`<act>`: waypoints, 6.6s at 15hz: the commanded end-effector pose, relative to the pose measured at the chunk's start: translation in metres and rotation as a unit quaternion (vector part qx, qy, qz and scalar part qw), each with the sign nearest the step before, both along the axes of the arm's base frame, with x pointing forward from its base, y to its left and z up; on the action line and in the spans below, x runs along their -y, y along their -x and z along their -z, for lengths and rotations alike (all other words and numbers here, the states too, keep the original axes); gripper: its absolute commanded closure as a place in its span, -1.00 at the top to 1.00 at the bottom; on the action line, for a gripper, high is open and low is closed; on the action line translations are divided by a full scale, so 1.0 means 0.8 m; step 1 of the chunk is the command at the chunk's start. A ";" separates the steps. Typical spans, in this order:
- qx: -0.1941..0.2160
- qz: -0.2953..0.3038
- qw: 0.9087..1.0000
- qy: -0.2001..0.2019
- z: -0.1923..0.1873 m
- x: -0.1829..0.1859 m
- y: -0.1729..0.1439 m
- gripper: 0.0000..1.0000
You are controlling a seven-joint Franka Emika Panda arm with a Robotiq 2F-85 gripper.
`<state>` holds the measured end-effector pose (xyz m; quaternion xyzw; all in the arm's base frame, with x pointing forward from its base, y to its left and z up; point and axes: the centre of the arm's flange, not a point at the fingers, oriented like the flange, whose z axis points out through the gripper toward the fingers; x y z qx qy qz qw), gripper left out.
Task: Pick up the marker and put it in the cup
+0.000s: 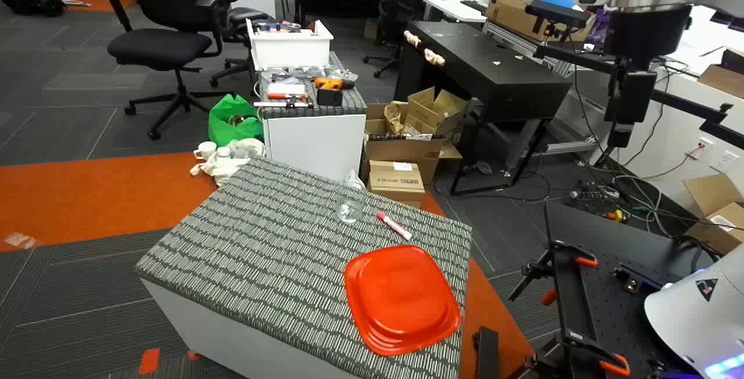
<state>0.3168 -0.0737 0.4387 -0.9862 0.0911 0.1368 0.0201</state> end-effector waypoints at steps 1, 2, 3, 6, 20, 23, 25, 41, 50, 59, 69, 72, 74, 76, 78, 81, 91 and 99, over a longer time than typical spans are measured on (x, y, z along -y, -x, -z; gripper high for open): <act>0.000 0.000 1.000 0.000 0.000 0.000 0.000 1.00; 0.000 0.000 1.000 0.000 0.000 0.000 0.000 1.00; 0.000 0.000 1.000 0.000 0.000 0.000 0.000 1.00; 0.000 0.000 1.000 0.000 0.000 0.000 0.000 1.00; 0.166 0.052 0.971 0.163 0.061 0.043 -0.057 1.00; 0.211 0.048 0.955 0.202 0.091 0.051 -0.075 1.00; 0.236 0.049 0.946 0.219 0.108 0.057 -0.084 1.00; 0.250 0.083 0.938 0.226 0.163 0.080 -0.098 1.00; 0.216 0.062 0.948 0.224 0.258 0.085 -0.138 1.00; 0.293 0.094 0.907 0.287 0.327 0.080 -0.172 1.00; 0.296 0.092 0.915 0.260 0.421 0.088 -0.196 1.00; 0.291 0.084 0.919 0.251 0.446 0.087 -0.209 1.00; 0.291 0.086 0.920 0.248 0.461 0.085 -0.220 1.00; 0.291 0.092 0.921 0.241 0.473 0.082 -0.229 1.00; 0.292 0.096 0.923 0.232 0.484 0.078 -0.238 1.00; 0.292 0.100 0.926 0.218 0.499 0.067 -0.248 1.00; 0.273 0.106 0.937 0.190 0.557 0.044 -0.265 1.00; 0.257 0.135 0.939 0.184 0.591 0.053 -0.277 1.00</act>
